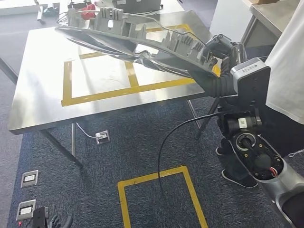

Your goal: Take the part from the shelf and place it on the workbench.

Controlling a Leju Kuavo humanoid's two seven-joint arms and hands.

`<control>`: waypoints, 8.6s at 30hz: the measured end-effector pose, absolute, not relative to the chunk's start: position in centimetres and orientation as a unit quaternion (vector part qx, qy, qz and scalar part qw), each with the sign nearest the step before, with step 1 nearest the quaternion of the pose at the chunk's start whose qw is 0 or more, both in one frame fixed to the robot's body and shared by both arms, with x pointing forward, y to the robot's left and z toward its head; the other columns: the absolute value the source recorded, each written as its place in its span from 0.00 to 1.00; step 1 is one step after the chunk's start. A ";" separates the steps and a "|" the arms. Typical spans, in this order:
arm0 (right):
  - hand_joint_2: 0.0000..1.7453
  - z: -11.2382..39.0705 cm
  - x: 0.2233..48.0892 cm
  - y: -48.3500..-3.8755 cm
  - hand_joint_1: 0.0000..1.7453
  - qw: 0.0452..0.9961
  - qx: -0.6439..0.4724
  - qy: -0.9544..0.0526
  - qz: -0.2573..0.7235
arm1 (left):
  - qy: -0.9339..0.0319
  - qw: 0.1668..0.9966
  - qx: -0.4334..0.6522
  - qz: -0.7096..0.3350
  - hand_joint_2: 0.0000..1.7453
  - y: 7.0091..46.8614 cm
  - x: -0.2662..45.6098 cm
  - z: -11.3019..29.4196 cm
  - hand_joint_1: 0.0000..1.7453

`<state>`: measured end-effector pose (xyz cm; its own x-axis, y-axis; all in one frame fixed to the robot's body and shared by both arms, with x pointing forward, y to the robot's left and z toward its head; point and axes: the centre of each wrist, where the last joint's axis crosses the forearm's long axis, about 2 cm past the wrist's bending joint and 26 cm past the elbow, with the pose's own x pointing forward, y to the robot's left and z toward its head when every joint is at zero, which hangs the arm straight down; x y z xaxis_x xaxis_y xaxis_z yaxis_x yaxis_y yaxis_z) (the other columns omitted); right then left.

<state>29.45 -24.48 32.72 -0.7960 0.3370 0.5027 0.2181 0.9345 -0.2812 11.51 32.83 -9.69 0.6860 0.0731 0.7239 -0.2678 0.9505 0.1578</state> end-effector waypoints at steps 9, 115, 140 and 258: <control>1.00 32.6 29.5 -24.4 1.00 0.284 -0.147 -0.942 0.105 | -0.384 0.910 0.123 0.094 1.00 32.6 11.4 -9.7 0.00; 1.00 32.0 30.6 -24.9 1.00 0.304 -0.232 -0.917 0.110 | -0.378 0.916 0.099 0.092 1.00 31.7 11.7 -9.7 0.00; 1.00 30.0 38.7 -27.8 1.00 0.343 -0.420 -0.820 0.185 | -0.379 0.919 0.060 0.087 1.00 27.4 11.7 -9.7 0.00; 0.00 21.3 43.1 -25.3 0.00 0.574 -0.196 -0.778 0.165 | -0.375 0.921 0.075 0.066 0.00 28.6 10.8 -10.0 0.00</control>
